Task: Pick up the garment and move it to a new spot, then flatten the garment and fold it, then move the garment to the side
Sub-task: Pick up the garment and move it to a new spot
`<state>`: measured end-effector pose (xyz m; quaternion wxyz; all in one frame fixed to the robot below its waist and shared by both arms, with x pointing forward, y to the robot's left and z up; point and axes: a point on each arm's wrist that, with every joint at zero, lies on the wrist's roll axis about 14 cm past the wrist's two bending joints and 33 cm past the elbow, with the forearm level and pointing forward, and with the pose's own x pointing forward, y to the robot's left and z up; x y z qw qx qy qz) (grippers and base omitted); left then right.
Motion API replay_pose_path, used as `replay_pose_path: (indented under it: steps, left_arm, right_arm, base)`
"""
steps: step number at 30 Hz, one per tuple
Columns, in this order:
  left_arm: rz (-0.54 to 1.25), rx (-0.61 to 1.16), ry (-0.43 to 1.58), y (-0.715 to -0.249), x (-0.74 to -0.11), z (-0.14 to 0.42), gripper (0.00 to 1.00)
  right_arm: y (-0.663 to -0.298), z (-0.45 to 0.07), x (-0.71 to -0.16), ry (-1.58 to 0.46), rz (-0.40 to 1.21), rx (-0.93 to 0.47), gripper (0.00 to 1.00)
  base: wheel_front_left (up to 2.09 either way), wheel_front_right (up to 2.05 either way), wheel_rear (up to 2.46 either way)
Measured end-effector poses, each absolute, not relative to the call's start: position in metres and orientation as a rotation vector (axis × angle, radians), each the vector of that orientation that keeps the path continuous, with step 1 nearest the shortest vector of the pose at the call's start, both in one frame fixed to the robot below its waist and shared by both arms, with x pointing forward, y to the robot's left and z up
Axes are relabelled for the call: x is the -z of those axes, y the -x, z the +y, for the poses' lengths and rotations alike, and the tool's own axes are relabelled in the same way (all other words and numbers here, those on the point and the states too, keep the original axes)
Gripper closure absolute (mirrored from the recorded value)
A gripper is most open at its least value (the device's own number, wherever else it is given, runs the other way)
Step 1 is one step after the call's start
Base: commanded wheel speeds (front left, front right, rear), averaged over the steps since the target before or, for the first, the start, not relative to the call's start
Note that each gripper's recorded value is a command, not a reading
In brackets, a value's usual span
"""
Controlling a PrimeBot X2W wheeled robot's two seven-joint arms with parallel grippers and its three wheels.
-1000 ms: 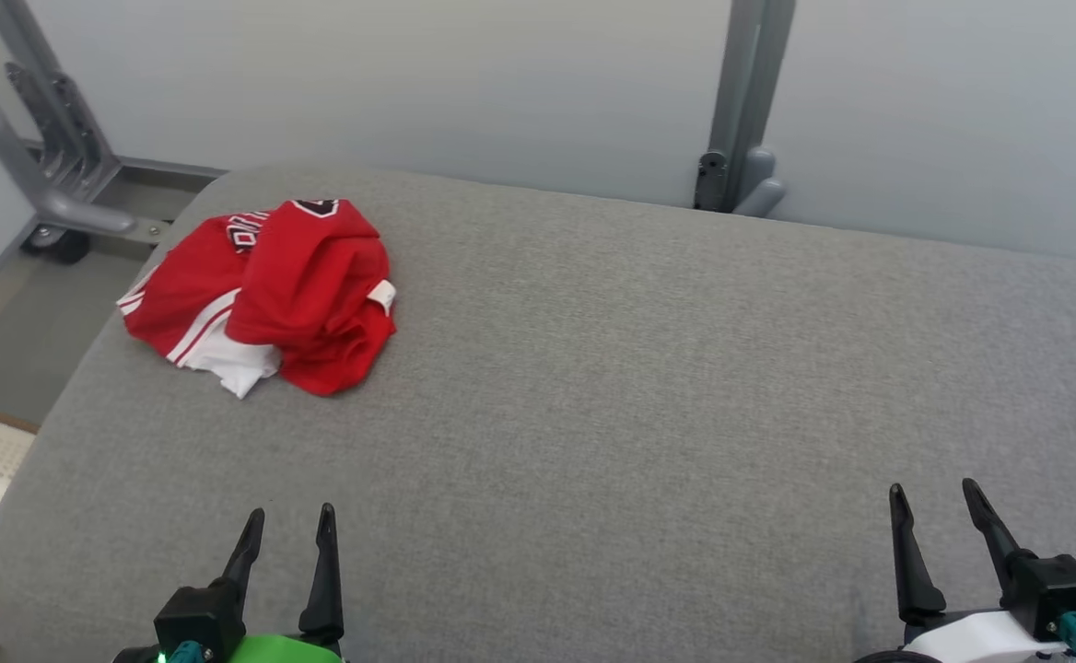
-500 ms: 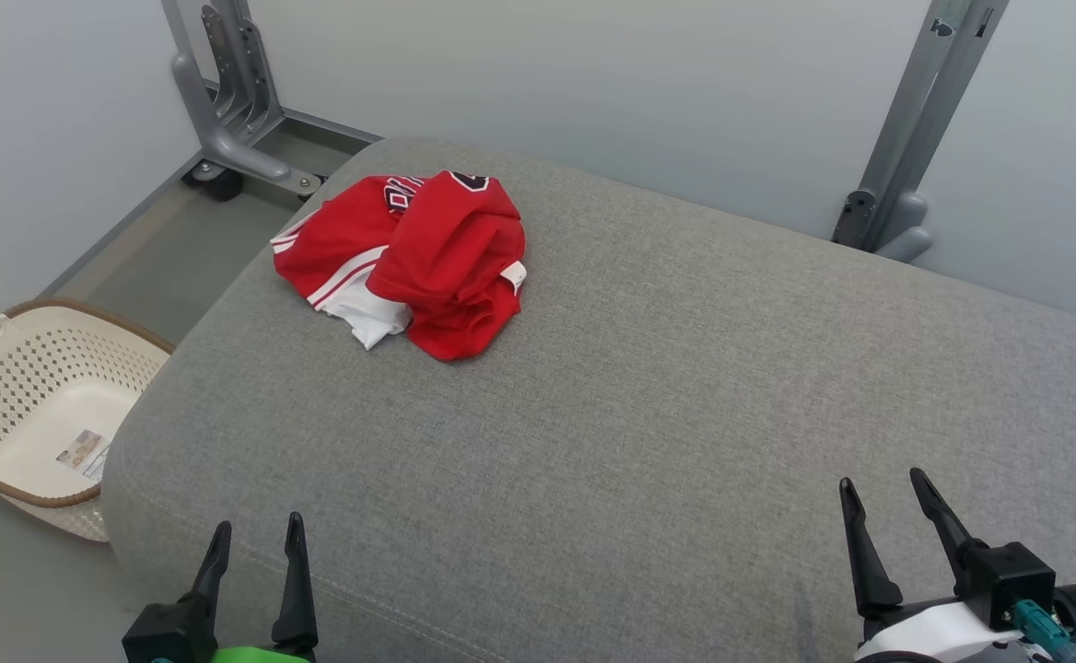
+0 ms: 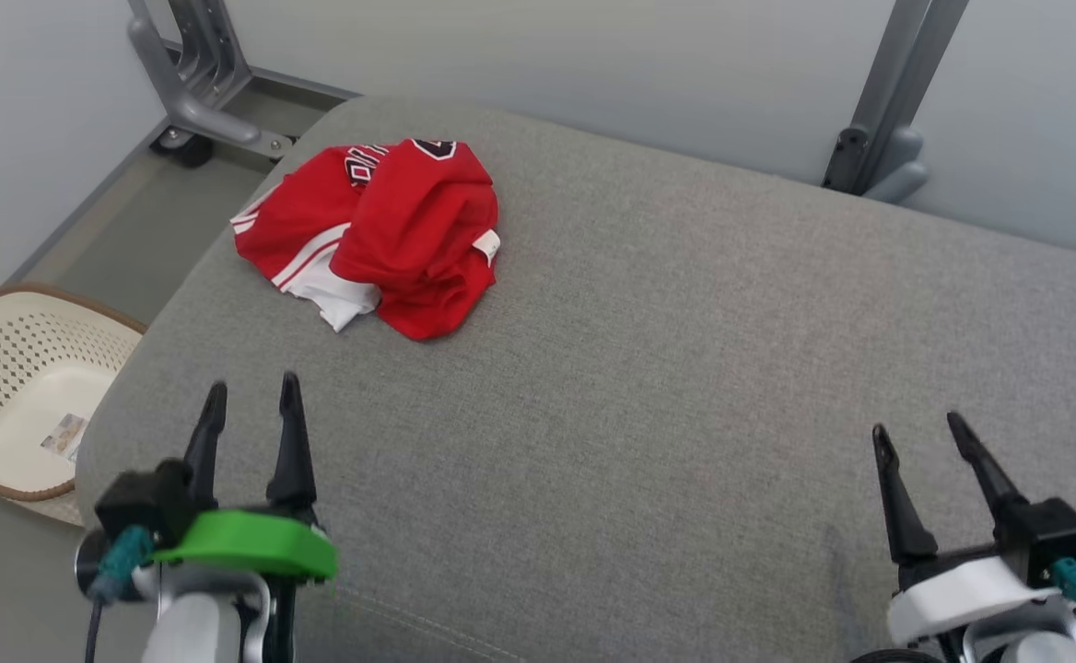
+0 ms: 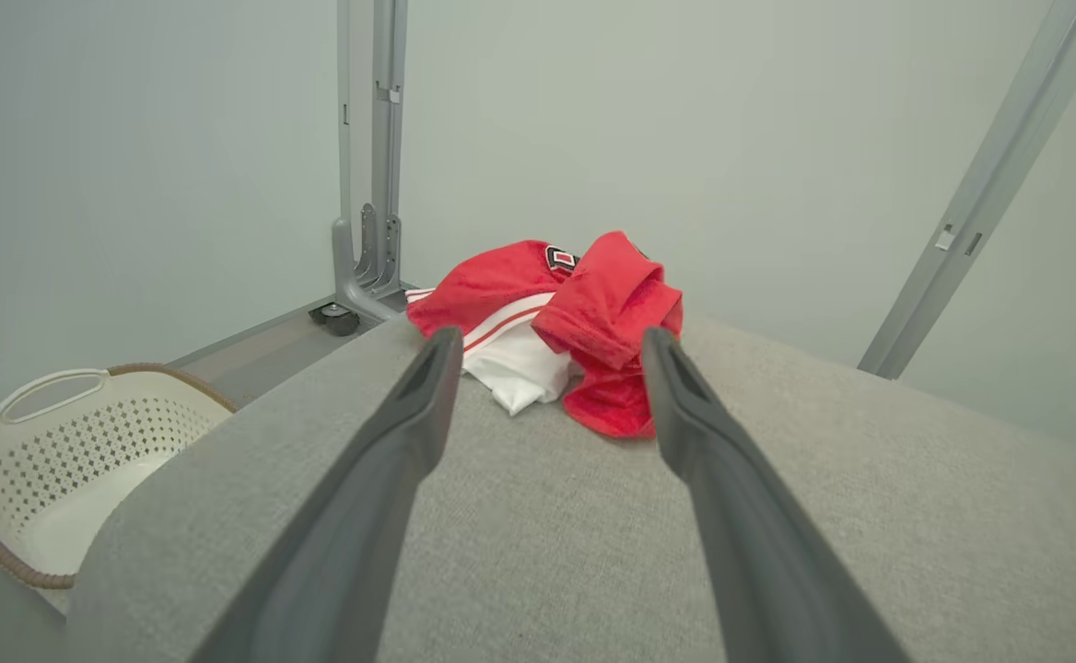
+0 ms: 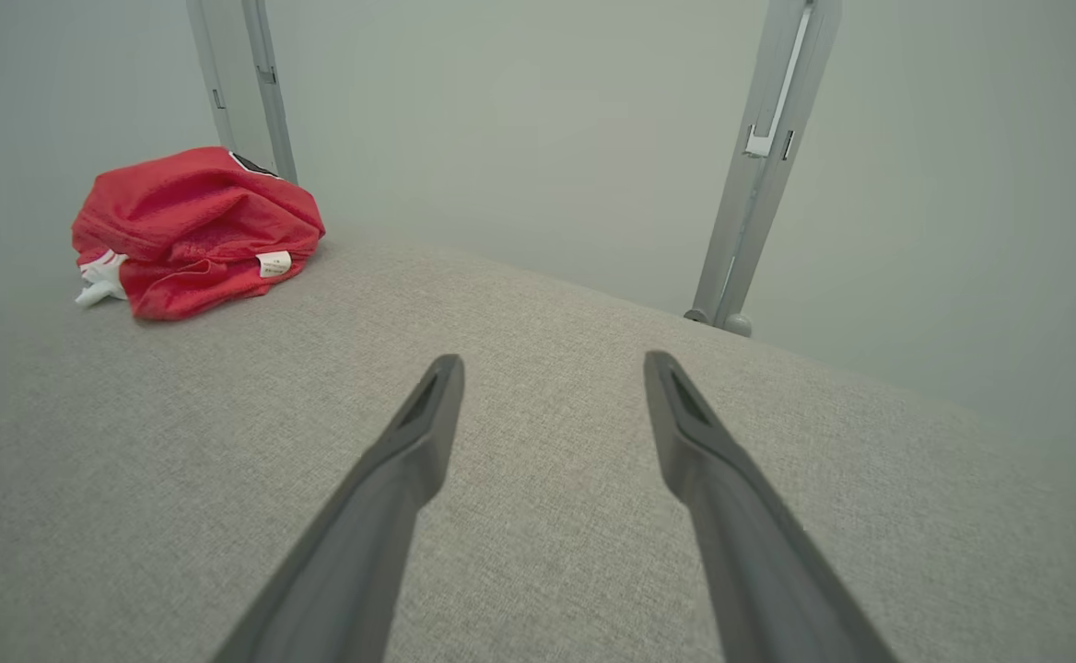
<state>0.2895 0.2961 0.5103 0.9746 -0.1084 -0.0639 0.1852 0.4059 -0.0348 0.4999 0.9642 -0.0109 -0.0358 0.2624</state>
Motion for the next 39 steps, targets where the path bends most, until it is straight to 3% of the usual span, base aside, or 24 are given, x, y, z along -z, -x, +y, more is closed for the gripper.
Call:
replay_pose_path:
  steps: [4,12,17,24,25,26,27,28,29,39]
  left_arm:
    - [-0.135,-0.321,0.240,-0.342,-0.523,0.297,0.00]
    - [0.131,-0.230,0.190,-0.445,-0.494,0.306,0.00]
    - [0.320,-0.275,0.190,-0.472,-0.450,0.327,0.00]
    - [0.503,-0.278,0.249,-0.492,-0.390,0.313,0.00]
    - [0.529,-0.272,0.249,-0.492,-0.381,0.309,0.11]
    - [0.550,-0.265,0.244,-0.491,-0.373,0.305,0.11]
    - [0.568,-0.264,0.243,-0.490,-0.367,0.303,0.56]
    - [0.574,-0.265,0.242,-0.490,-0.362,0.302,0.85]
    - [0.577,-0.271,0.251,-0.491,-0.359,0.301,1.00]
    - [0.350,-0.116,0.261,-0.529,-0.407,0.243,1.00]
  right_arm:
    - [-0.433,-0.036,-0.505,0.042,-0.112,-0.545,0.00]
    - [-0.471,-0.051,-0.468,0.067,-0.062,-0.543,0.00]
    - [-0.473,-0.066,-0.437,0.065,0.009,-0.527,0.00]
    - [-0.466,-0.100,-0.417,0.089,0.071,-0.470,0.00]
    - [-0.464,-0.105,-0.415,0.092,0.079,-0.460,0.00]
    - [-0.462,-0.110,-0.413,0.097,0.088,-0.450,0.00]
    - [-0.460,-0.115,-0.411,0.099,0.096,-0.439,0.00]
    - [-0.459,-0.119,-0.410,0.103,0.101,-0.428,0.00]
    - [-0.458,-0.123,-0.410,0.104,0.105,-0.418,0.00]
    - [-0.448,-0.122,-0.425,0.033,0.087,-0.366,0.00]
  base:
    - [0.00,0.00,0.00]
    - [0.00,0.00,0.00]
    - [0.00,0.00,0.00]
    - [0.00,0.00,0.00]
    - [0.00,0.00,0.00]
    - [0.00,0.00,0.00]
    - [0.00,0.00,0.00]
    - [0.00,0.00,0.00]
    - [0.00,0.00,0.00]
    - [0.00,0.00,0.00]
